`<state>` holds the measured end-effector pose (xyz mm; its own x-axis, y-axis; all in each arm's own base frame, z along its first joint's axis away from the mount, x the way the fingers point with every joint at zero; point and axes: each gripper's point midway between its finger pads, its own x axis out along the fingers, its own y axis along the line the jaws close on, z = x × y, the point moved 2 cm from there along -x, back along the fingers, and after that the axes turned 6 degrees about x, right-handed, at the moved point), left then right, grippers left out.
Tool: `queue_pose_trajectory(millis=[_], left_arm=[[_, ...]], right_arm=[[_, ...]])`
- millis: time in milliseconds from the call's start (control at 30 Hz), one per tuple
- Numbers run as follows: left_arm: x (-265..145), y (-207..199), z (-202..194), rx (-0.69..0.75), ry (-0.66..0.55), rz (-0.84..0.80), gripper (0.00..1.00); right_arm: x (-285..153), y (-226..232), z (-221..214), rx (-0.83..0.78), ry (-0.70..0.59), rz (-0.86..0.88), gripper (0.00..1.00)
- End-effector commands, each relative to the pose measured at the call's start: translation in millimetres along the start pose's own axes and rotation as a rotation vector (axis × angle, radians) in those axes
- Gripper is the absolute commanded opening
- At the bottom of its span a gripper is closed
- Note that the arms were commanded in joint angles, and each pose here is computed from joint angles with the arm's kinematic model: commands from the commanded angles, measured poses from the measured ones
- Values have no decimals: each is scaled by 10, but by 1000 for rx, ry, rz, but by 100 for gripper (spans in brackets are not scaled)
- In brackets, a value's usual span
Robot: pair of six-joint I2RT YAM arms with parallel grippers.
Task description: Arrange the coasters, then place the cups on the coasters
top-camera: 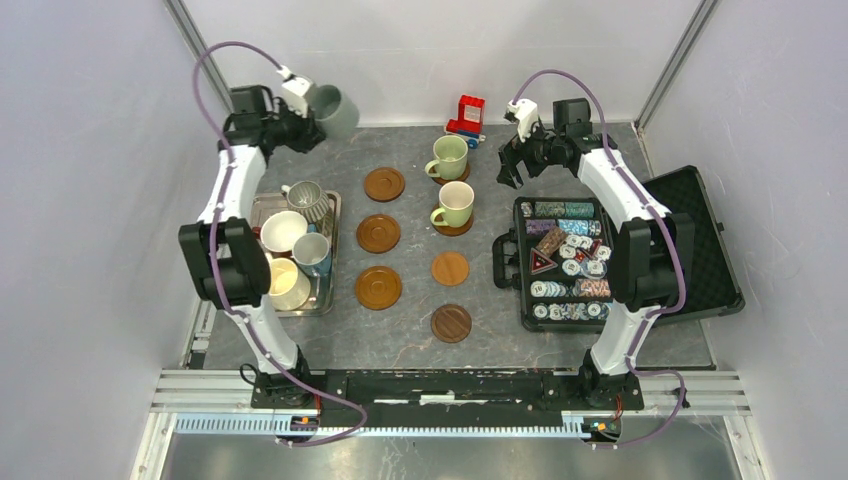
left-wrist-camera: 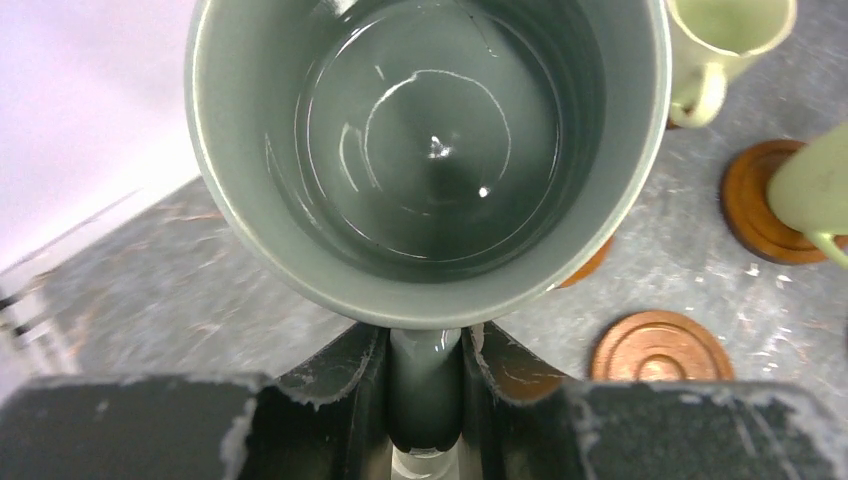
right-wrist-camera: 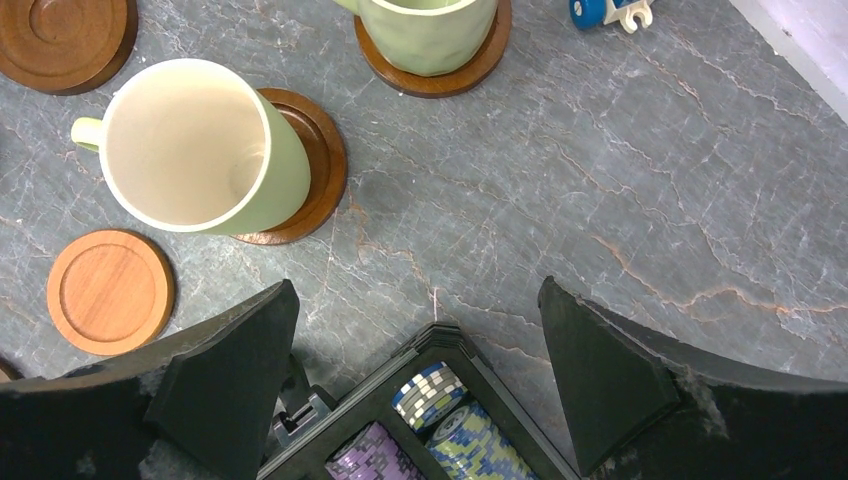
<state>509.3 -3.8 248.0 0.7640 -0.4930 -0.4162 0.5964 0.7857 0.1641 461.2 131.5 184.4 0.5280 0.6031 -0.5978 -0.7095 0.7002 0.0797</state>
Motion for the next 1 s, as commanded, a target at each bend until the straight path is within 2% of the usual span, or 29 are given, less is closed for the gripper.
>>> queue_pose_trajectory(millis=[0,100,200,367,633,967], left_arm=[[272,-252,304,102,-47,-52,2],[475,-405,187,109,-11,-81,2],[803,-732,8,148,41,-147,2],[1005,-808,-233,149,80,-166,2],[1043,-914,-484,226,138,-223,2],[1084,-1024,-695,234,159,-285,2]], right_arm=[[-144,52,206,-29,-78,-6,98],[-141,59,184,-22,-79,-1,98],[-136,50,130,-8,-75,5,98],[-139,38,84,3,-72,9,98],[-176,-15,23,15,-68,3,98],[-167,-19,-1,27,-66,8,98]])
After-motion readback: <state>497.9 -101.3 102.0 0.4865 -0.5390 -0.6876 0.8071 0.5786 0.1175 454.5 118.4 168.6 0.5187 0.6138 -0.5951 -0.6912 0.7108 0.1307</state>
